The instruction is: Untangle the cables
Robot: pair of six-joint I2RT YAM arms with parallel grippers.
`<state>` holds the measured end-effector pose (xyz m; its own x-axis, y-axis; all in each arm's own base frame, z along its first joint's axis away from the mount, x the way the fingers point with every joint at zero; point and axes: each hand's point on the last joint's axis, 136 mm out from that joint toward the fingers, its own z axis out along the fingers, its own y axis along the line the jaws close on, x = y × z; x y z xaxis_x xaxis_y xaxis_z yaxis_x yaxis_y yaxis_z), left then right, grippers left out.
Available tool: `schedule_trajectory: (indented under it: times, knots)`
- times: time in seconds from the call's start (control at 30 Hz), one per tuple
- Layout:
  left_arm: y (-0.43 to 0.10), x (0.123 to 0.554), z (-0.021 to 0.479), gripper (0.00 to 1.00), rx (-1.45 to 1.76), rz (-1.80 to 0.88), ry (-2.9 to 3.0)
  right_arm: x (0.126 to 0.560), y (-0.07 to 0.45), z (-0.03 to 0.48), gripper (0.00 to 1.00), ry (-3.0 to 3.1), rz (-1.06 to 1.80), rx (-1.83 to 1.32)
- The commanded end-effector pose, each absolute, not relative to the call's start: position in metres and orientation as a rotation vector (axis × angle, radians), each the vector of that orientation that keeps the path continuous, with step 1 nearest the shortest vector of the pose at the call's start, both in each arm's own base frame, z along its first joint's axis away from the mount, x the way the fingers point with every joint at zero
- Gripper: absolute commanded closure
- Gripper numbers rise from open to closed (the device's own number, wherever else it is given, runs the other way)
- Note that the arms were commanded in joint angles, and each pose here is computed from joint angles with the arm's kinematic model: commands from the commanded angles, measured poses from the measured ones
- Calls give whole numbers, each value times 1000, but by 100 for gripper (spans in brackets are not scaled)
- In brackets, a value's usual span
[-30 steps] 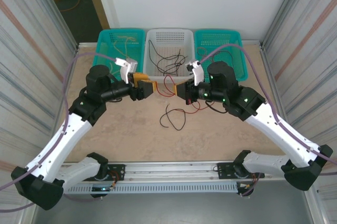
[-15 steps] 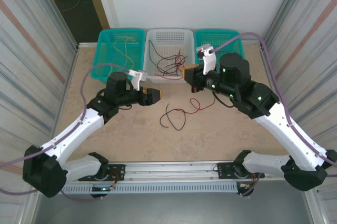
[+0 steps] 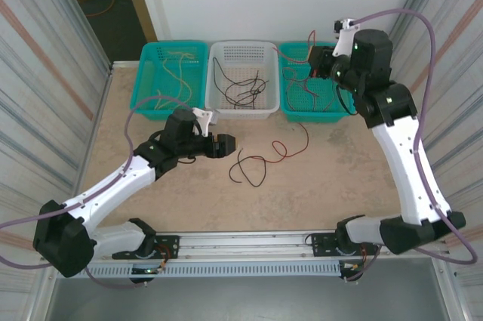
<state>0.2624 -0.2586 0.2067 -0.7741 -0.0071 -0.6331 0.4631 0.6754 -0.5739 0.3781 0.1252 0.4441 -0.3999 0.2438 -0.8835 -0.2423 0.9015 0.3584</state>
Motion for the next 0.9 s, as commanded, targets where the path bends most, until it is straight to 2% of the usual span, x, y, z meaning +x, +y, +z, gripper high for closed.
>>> schedule_trajectory:
  times: [0.0, 0.2, 0.27, 0.4, 0.43, 0.6, 0.73, 0.87]
  knots:
    - [-258, 261, 204, 31, 331, -985, 2291, 402, 106, 424, 100, 1992, 534, 109]
    - [-260, 261, 202, 32, 336, -984, 2297, 454, 71, 380, 100, 2100, 498, 273]
    - [-259, 260, 202, 32, 335, -981, 2296, 468, 66, 383, 100, 2079, 507, 278]
    - [-257, 257, 203, 32, 337, -974, 2296, 489, 57, 364, 95, 2114, 516, 312]
    - [-256, 257, 203, 32, 340, -971, 2293, 494, 53, 360, 92, 2123, 501, 322]
    - [-253, 254, 202, 31, 348, -963, 2294, 503, 47, 348, 57, 2161, 476, 362]
    - [-252, 253, 200, 30, 347, -962, 2293, 488, 57, 355, 44, 2147, 456, 331]
    - [-252, 253, 200, 30, 345, -962, 2295, 452, 81, 346, 39, 2175, 413, 246]
